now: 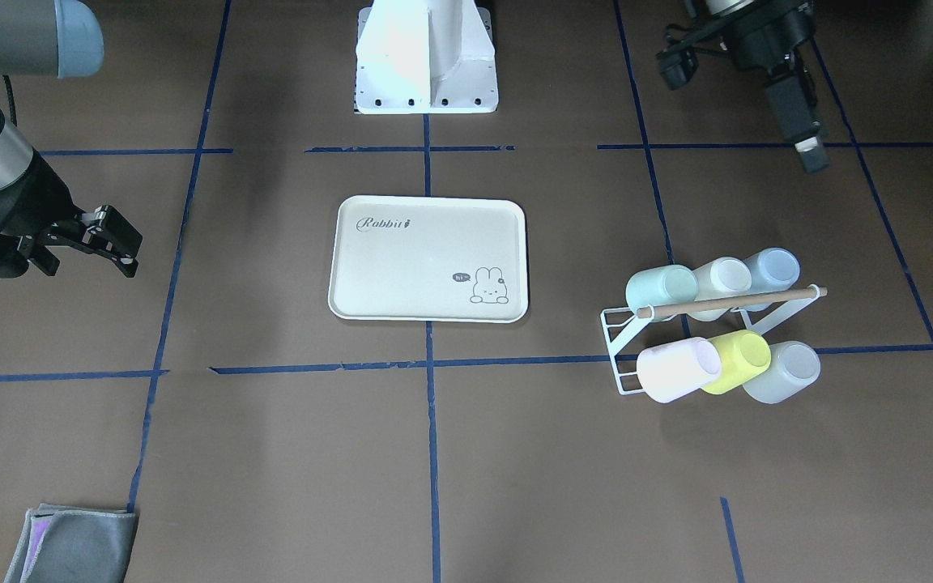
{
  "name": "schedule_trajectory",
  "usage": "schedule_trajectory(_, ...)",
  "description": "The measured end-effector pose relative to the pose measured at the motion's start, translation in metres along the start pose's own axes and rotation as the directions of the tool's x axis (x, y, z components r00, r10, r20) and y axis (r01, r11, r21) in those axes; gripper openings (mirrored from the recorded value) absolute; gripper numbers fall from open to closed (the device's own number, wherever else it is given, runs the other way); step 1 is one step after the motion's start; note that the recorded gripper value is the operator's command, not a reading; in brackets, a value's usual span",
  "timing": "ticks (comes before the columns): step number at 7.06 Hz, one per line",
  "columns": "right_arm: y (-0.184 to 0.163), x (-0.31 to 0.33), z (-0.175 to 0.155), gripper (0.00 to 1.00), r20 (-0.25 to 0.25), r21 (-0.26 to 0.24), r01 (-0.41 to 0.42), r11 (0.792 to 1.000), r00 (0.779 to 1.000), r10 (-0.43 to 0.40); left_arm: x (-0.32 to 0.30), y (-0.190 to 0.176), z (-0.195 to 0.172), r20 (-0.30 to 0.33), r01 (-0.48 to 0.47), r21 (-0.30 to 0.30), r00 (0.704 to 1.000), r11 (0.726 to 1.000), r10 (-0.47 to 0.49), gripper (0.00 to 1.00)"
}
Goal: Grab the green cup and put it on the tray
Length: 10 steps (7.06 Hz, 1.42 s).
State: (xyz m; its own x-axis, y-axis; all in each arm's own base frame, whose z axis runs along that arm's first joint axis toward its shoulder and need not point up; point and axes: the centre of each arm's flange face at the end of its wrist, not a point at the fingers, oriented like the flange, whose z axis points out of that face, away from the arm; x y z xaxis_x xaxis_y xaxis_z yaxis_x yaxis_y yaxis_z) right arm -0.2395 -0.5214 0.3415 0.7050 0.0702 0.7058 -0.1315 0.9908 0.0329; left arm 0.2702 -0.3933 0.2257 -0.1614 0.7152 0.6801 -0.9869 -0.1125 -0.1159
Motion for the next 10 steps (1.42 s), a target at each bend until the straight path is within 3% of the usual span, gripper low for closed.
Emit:
schedule_trajectory(1,0.0,0.001,0.001,1.0,-0.001,-0.001,-0.001,1.0,1.0,0.001,0.002,-0.025,-0.003,0.025,-0.129,-0.037,0.991,0.991,0.13,1.0)
schedule_trajectory(3,0.001,0.004,0.003,1.0,-0.005,-0.004,-0.004,1.0,1.0,0.004,0.01,-0.071,-0.003,0.046,-0.271,-0.082,0.96,0.959,0.275,1.0)
schedule_trajectory(7,0.003,0.008,0.005,1.0,-0.01,-0.007,-0.013,1.0,1.0,0.013,0.016,-0.148,0.011,0.024,-0.393,-0.132,0.916,0.91,0.399,1.0)
schedule_trajectory(10,0.003,0.008,0.006,1.0,-0.01,-0.007,-0.019,1.0,1.0,0.019,0.021,-0.187,0.021,0.01,-0.439,-0.162,0.895,0.884,0.447,1.0)
